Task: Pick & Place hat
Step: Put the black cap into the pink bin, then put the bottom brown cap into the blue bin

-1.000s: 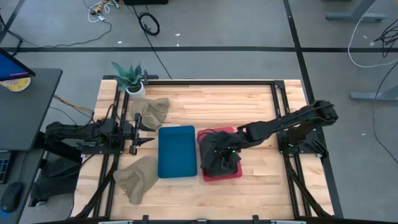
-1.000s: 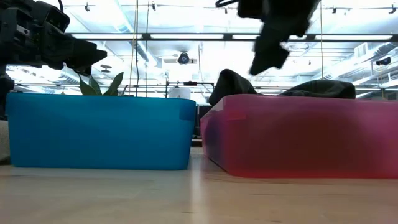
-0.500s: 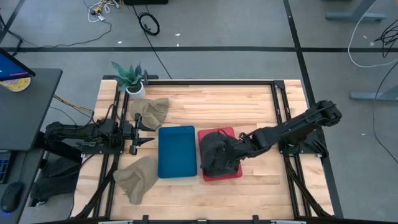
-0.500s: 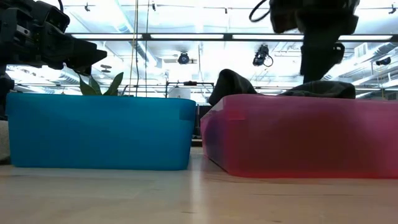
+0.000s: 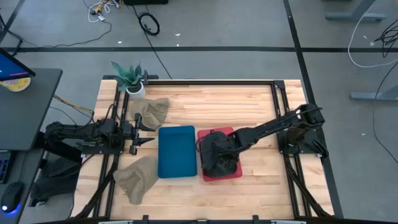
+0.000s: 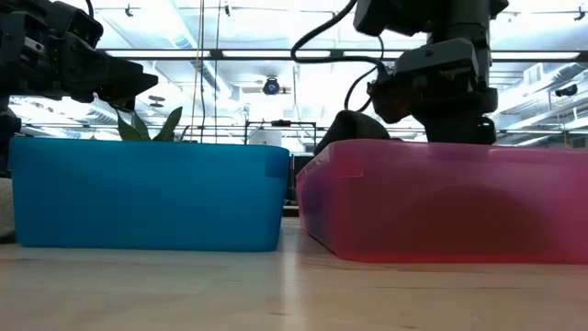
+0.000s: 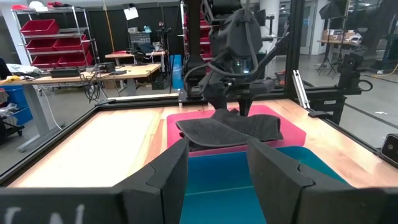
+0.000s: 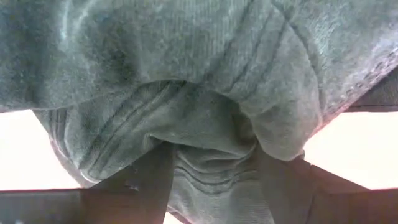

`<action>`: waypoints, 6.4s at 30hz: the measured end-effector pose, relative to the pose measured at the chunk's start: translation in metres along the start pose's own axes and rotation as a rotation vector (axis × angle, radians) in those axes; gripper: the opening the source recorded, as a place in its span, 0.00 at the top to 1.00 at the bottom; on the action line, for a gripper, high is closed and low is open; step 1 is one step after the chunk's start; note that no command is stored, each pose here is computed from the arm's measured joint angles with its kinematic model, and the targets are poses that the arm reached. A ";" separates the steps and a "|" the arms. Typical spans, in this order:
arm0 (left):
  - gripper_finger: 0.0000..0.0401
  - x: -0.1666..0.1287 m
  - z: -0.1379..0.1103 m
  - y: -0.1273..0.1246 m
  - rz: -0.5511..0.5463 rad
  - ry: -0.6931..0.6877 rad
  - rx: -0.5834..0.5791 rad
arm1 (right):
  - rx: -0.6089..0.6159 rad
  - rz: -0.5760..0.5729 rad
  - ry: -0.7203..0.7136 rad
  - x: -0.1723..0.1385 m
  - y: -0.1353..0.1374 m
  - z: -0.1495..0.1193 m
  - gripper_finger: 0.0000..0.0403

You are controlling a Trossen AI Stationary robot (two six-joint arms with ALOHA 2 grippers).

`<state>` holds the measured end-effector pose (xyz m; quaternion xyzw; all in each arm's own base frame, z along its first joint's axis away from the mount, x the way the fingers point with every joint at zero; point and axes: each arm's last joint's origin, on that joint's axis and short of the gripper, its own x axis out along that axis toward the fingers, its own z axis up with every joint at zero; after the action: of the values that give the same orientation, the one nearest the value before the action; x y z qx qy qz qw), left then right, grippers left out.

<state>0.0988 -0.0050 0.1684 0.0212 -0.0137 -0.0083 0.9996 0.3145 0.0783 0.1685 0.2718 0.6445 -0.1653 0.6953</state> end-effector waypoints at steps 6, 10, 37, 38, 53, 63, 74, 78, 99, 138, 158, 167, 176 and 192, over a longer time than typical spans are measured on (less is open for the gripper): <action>0.58 0.000 0.000 0.000 0.000 0.000 0.000 | 0.007 0.039 -0.027 -0.018 -0.004 -0.002 0.44; 0.58 0.000 0.000 0.000 0.000 0.000 0.000 | 0.003 0.077 -0.075 -0.036 -0.003 -0.009 0.44; 0.58 0.000 0.000 0.000 0.000 0.000 0.000 | -0.169 0.330 -0.465 -0.089 0.016 -0.006 0.44; 0.58 0.000 0.000 0.000 0.000 0.000 0.000 | -0.189 0.340 -0.485 -0.090 0.017 -0.004 0.44; 0.58 0.000 0.000 0.000 0.000 -0.001 -0.005 | -0.446 0.290 -0.770 -0.130 -0.017 0.031 0.44; 0.58 0.000 0.000 0.000 0.000 -0.001 -0.032 | -0.647 0.307 -0.903 -0.164 -0.017 0.004 0.44; 0.58 0.000 0.000 0.000 0.000 -0.001 -0.032 | -0.735 0.391 -1.040 -0.167 -0.049 -0.048 0.44; 0.58 0.000 0.000 0.000 0.000 -0.001 -0.032 | -0.760 0.412 -1.141 -0.151 -0.075 -0.069 0.44; 0.58 0.000 0.000 0.000 0.000 0.000 -0.032 | -0.736 0.590 -1.687 -0.111 -0.170 -0.148 0.44; 0.58 0.000 0.000 0.000 -0.001 -0.001 -0.077 | -0.770 0.401 -1.350 -0.026 -0.172 -0.136 0.44; 0.58 0.000 0.000 0.000 -0.001 -0.002 -0.399 | -0.788 0.382 -1.361 -0.026 -0.172 -0.136 0.44; 0.58 0.000 0.008 0.001 0.019 -0.089 -0.396 | -0.789 0.382 -1.361 -0.027 -0.172 -0.136 0.44; 0.58 -0.007 0.036 0.007 0.086 -0.411 -0.516 | -0.788 0.383 -1.360 -0.027 -0.172 -0.136 0.44; 0.58 -0.042 0.083 -0.016 -0.687 -0.804 -0.412 | -0.788 0.382 -1.361 -0.027 -0.172 -0.136 0.44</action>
<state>0.0543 -0.0242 0.2491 -0.1758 -0.3834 -0.3430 0.8393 0.1017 0.0180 0.1633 -0.0478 0.0336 0.0665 0.9961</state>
